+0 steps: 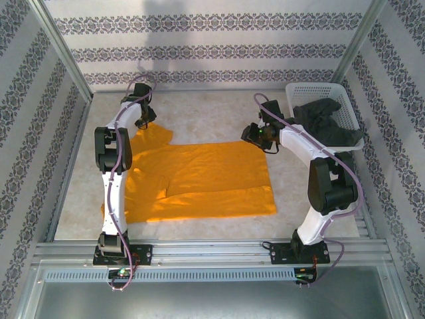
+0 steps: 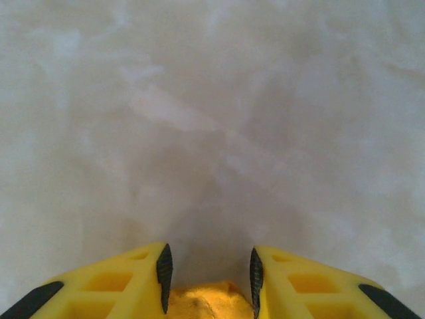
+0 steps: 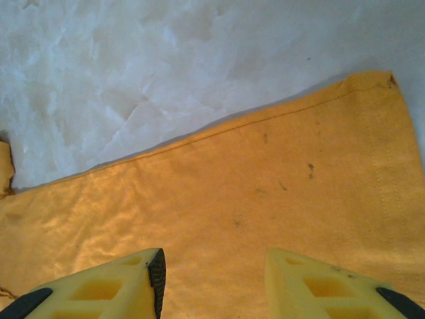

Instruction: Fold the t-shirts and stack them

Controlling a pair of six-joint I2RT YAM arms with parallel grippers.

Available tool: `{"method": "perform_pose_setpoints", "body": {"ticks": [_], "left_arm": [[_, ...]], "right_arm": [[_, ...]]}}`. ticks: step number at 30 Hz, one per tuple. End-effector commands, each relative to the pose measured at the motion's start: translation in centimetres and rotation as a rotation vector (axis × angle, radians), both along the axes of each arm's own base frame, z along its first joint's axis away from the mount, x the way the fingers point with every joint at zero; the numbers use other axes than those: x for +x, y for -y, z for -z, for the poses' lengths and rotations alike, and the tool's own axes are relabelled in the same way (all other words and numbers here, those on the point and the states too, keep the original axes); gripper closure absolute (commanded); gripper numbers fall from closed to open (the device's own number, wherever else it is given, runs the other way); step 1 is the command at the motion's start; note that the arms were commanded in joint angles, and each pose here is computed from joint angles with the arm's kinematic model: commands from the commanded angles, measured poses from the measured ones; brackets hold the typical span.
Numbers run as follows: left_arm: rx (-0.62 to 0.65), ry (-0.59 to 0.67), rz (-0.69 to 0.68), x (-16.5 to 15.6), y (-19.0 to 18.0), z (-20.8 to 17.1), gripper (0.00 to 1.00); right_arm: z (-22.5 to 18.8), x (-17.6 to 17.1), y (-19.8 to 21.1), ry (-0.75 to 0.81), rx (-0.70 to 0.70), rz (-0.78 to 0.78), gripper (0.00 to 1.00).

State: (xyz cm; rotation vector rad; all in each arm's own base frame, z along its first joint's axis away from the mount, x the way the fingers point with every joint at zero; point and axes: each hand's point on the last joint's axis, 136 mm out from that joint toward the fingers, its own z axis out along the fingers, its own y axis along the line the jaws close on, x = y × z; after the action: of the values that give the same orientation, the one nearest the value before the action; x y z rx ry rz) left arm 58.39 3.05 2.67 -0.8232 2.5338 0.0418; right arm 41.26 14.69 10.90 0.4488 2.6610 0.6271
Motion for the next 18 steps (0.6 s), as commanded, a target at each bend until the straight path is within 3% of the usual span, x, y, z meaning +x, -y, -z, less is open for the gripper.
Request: {"method": "perform_pose_setpoints", "body": {"ticks": [1, 6, 8, 13, 18], "left_arm": [[0.017, -0.134, 0.008, -2.6, 0.3, 2.1, 0.69], [0.023, -0.122, 0.02, -2.5, 0.4, 1.3, 0.95], [0.037, -0.104, 0.029, -2.4, 0.5, 0.1, 1.0], [0.017, -0.064, 0.041, -3.0, 1.2, -2.4, 1.0], [-0.047, -0.047, 0.072, -4.1, 2.8, -3.4, 1.0]], "right_arm": [[0.2, 0.8, 0.3, -0.007, -0.006, 0.013, 0.56], [1.4, 1.3, 2.2, -0.031, -0.092, 0.103, 0.55], [1.9, 1.6, 3.8, -0.045, -0.166, 0.178, 0.55], [3.4, 2.7, 7.0, -0.075, -0.319, 0.319, 0.55], [5.0, 5.1, 7.4, -0.101, -0.356, 0.306, 0.56]]}}
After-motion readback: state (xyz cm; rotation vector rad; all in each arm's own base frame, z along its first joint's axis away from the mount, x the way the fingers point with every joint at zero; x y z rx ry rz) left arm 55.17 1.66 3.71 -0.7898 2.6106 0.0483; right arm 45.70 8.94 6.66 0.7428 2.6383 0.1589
